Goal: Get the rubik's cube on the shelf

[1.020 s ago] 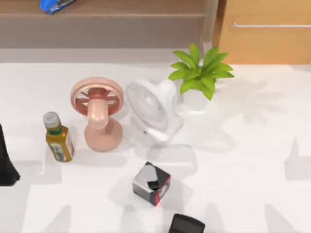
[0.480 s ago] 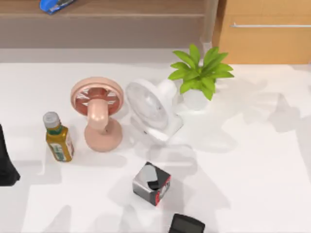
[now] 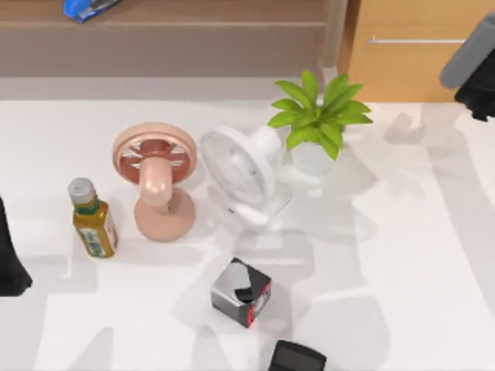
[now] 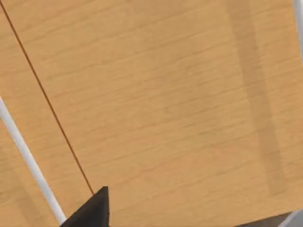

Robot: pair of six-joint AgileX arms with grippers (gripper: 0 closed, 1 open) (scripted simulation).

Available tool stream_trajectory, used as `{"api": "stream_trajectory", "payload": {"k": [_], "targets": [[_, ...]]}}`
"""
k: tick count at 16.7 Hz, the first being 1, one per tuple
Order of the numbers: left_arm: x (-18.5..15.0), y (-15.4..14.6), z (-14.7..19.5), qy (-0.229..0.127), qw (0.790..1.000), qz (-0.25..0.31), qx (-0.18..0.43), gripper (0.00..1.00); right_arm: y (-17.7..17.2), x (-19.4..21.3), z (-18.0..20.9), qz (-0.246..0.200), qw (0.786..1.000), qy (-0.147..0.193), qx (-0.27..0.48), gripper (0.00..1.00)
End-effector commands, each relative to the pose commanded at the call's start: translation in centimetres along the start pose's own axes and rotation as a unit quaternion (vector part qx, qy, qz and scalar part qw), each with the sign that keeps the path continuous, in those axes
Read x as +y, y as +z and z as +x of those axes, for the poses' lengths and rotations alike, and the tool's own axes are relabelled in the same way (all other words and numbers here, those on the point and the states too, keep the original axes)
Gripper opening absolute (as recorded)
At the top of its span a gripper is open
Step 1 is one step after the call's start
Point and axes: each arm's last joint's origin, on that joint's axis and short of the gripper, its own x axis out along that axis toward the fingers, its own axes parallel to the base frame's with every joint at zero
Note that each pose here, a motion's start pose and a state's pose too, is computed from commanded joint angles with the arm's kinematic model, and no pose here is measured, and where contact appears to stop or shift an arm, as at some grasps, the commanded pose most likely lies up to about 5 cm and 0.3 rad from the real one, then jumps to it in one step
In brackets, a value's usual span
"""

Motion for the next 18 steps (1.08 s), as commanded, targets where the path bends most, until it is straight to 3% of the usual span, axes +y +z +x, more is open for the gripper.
{"api": "stream_trajectory", "payload": {"k": [4,7,18], "targets": [[0.0,0.0,0.0,0.000,1.000,0.000,0.000,1.00,-0.4,6.2,3.9,-0.104,0.995,0.007,0.002,1.00],[0.0,0.0,0.0,0.000,1.000,0.000,0.000,1.00,-0.6,9.1,5.0,-0.148,0.989,0.006,0.000,1.00],[0.0,0.0,0.0,0.000,1.000,0.000,0.000,1.00,-0.6,8.4,5.8,-0.161,0.987,0.006,0.000,1.00]]}}
